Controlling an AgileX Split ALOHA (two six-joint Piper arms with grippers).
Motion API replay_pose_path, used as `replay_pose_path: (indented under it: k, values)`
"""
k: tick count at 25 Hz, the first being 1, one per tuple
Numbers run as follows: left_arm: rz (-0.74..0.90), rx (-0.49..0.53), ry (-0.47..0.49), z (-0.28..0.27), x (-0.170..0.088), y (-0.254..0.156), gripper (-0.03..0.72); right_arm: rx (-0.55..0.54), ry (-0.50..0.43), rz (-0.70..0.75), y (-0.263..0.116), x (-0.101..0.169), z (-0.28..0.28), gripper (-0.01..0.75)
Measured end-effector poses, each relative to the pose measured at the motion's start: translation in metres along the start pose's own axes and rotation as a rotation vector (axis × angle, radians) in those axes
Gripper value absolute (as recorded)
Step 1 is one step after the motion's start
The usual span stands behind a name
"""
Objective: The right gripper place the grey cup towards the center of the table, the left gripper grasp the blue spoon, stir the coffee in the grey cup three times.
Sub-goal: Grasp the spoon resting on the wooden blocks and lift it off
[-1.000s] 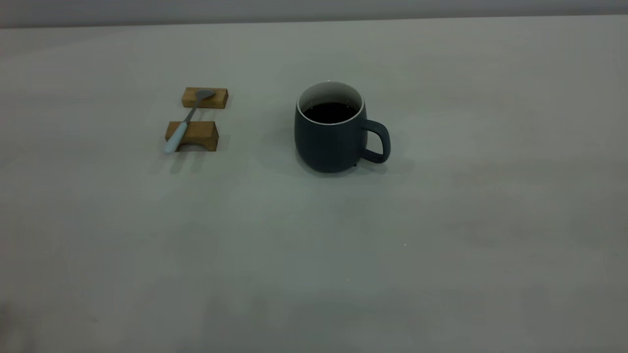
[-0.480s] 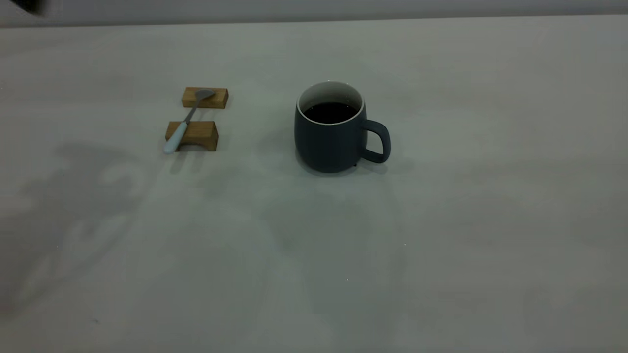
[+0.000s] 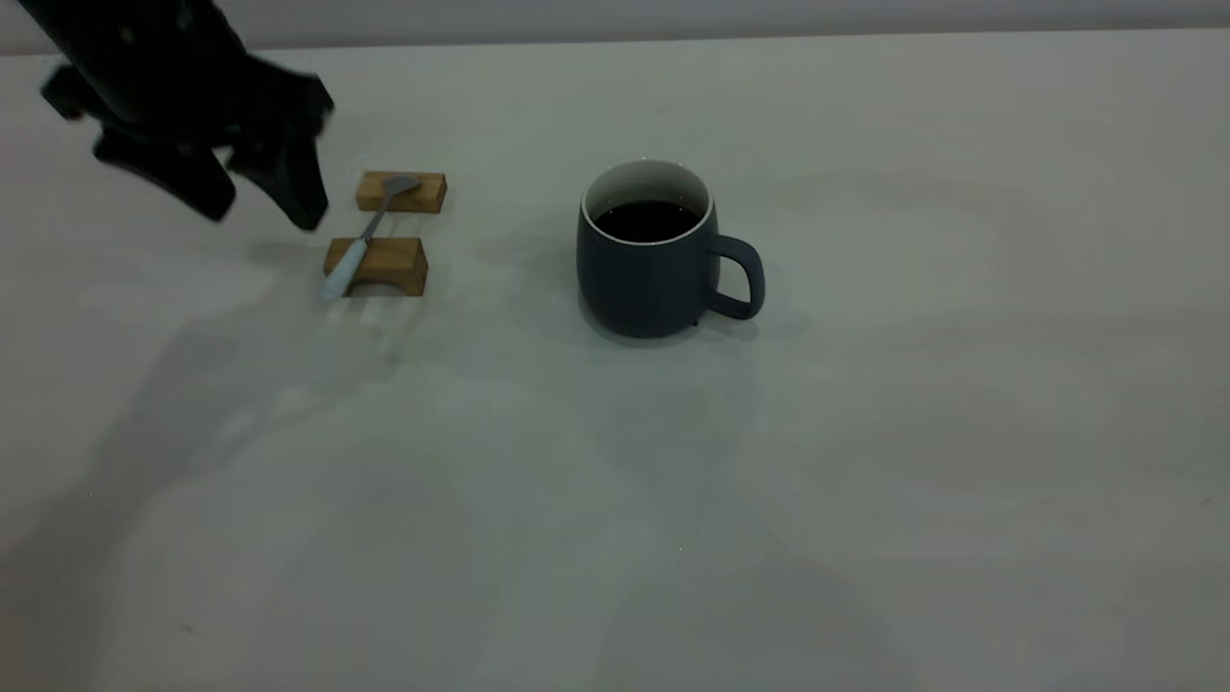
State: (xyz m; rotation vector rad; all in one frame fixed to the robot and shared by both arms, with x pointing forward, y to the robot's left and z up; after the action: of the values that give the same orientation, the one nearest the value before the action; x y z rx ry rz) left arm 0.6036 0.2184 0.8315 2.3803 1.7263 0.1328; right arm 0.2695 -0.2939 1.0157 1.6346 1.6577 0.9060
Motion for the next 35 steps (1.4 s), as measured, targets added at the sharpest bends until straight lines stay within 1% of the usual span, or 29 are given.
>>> replay_pose_path:
  k: [3, 5, 11, 15, 19, 21, 24, 26, 28, 33, 35]
  values:
    - [-0.006, 0.001, 0.007, 0.021, 0.002, -0.001, 0.66, 0.0, 0.0, 0.0, 0.0, 0.0, 0.0, 0.358]
    - [-0.009, 0.02, 0.007, 0.035, 0.003, -0.005, 0.657, 0.0, 0.0, 0.0, 0.0, 0.0, 0.0, 0.358]
    - [-0.014, 0.047, 0.01, 0.06, 0.005, -0.012, 0.649, 0.0, 0.0, 0.0, 0.0, 0.0, 0.0, 0.357]
    - [-0.014, 0.038, 0.009, 0.068, 0.005, -0.003, 0.641, 0.0, 0.0, 0.0, 0.0, 0.0, 0.0, 0.357]
    - [0.003, 0.023, 0.004, 0.077, -0.004, 0.009, 0.628, 0.0, 0.0, 0.0, 0.0, 0.0, 0.0, 0.357]
    - [0.002, 0.022, -0.001, 0.081, -0.007, 0.012, 0.609, 0.0, 0.0, 0.0, 0.0, 0.0, 0.0, 0.357]
    - [-0.008, 0.028, -0.008, 0.086, -0.009, 0.013, 0.551, 0.0, 0.0, 0.0, 0.0, 0.0, 0.0, 0.357]
    - [-0.016, 0.026, -0.011, 0.087, -0.009, 0.013, 0.485, 0.0, 0.0, 0.0, 0.0, 0.0, 0.0, 0.357]
    - [-0.019, 0.013, -0.009, 0.087, -0.009, 0.015, 0.408, 0.0, 0.0, 0.0, 0.0, 0.0, 0.0, 0.357]
    - [-0.022, -0.014, -0.003, 0.087, -0.008, 0.018, 0.147, 0.0, 0.0, 0.0, 0.0, 0.0, 0.0, 0.357]
    - [-0.024, -0.013, -0.004, 0.087, -0.008, 0.018, 0.138, 0.0, 0.0, 0.0, 0.0, 0.0, 0.0, 0.357]
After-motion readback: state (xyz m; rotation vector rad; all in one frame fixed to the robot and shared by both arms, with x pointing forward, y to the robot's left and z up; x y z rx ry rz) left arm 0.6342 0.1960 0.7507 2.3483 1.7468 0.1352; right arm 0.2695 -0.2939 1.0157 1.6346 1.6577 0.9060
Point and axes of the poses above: a point on each arm's last joint axis where the gripper is mounted, z pointing out along that axis toward the gripper, x along the wrist's bending axis when the last joint is at zero, y = z × x, the point moved 4 cm from there along z, pointing out along that axis toward the gripper, and after that the axes turned 5 degrees about z, right-handed, at the moved point
